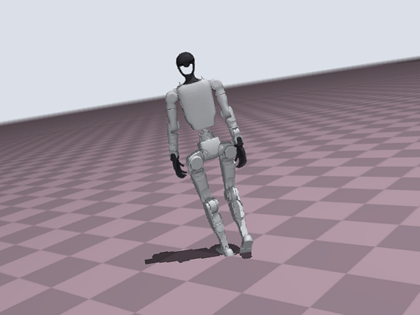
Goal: Walk run
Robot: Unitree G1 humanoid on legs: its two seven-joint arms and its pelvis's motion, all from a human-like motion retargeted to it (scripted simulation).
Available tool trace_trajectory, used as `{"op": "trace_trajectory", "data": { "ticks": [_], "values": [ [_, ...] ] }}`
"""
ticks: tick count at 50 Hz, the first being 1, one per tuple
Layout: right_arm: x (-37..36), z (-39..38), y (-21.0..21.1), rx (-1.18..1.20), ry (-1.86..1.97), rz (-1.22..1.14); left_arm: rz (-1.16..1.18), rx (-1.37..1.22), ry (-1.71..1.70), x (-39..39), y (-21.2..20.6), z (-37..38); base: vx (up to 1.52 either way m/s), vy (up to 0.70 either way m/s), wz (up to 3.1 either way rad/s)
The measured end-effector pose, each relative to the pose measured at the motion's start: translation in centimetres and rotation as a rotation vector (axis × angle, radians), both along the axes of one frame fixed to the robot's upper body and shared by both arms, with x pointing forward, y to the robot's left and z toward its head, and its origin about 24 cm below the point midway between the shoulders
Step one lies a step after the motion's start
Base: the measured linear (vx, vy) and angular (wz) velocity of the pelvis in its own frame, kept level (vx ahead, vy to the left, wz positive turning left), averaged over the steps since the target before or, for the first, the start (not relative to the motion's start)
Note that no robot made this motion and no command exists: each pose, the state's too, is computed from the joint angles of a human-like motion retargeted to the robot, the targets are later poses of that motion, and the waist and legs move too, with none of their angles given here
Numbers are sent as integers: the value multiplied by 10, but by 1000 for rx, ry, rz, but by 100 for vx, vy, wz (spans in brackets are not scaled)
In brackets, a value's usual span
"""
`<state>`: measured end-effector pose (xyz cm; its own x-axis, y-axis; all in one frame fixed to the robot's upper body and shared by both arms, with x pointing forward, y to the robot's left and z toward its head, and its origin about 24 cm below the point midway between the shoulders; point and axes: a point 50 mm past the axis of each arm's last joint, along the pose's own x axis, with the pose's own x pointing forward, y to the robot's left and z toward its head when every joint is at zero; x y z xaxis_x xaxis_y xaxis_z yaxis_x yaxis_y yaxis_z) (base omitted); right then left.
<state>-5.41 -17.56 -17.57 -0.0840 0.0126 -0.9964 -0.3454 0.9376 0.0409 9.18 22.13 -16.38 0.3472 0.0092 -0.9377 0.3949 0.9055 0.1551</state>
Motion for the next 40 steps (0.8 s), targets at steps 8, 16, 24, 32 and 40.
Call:
{"op": "trace_trajectory", "data": {
  "ticks": [8,16,24,32,40],
  "values": [
    [-43,7,16,58,115,-95,-175,58,-324,87,5,35,70,-17,68],
    [-49,10,11,68,168,-74,-266,80,-162,55,5,19,83,-28,60],
    [-13,4,-13,-4,101,-134,-227,29,347,-92,-4,-10,89,-38,63],
    [88,2,-45,-115,-199,-164,-152,-13,570,-170,-11,-3,63,-25,35],
    [163,26,-93,-258,-464,-136,50,-89,633,-196,-28,1,59,-13,27]
  ]
}}
